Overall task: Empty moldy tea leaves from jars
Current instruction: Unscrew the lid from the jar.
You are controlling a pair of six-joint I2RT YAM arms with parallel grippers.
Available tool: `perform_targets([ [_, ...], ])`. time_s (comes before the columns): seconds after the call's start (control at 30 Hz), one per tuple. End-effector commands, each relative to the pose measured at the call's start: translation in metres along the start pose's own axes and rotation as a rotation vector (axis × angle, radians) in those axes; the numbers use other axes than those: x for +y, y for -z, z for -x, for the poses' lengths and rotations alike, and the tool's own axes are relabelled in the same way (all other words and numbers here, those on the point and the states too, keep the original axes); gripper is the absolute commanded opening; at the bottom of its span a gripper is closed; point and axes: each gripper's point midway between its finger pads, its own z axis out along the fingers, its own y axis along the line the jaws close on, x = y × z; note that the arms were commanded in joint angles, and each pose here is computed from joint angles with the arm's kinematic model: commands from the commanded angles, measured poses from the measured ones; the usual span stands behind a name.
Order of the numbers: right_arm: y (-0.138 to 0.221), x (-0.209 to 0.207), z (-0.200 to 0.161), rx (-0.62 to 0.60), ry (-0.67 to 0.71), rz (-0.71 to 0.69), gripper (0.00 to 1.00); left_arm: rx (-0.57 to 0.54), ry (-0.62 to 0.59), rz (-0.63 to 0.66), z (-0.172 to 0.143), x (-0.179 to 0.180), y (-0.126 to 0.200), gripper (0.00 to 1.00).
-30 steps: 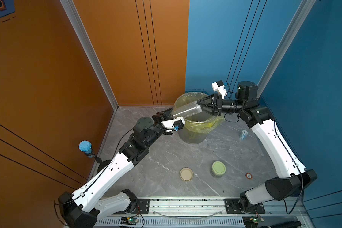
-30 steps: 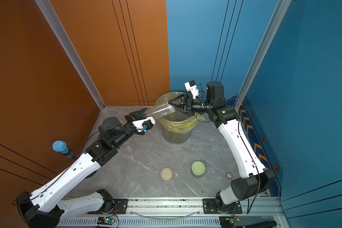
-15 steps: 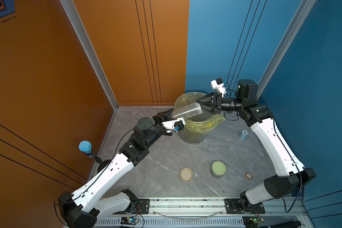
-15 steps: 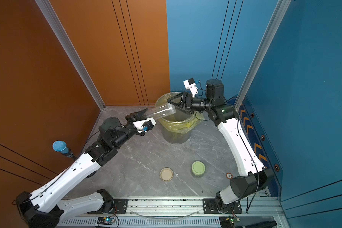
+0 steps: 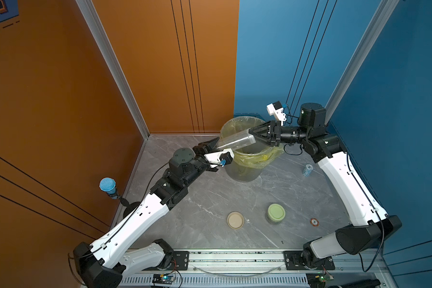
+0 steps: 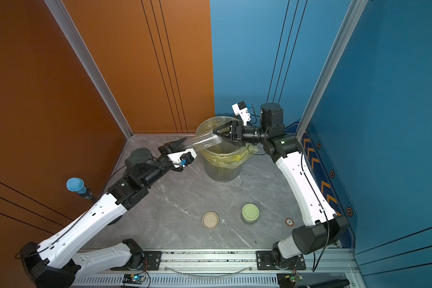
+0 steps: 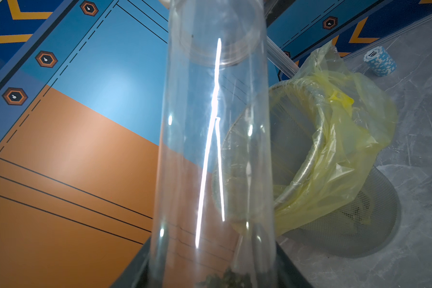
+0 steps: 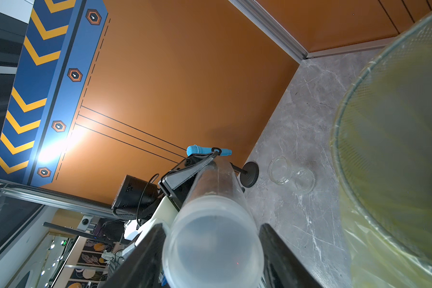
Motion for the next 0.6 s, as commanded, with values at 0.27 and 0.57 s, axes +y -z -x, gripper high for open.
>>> perform_targets([
  [0.27,0.005,0.021,-0.012,0.031,0.086,0.048,0.33,-0.053,0.081,-0.052,0.019,0.005,0.010,0.29],
  [0.57,0.003,0.031,-0.033,0.115,0.279,0.115,0.29,-0.129,0.343,-0.199,0.028,0.011,0.022,0.29],
])
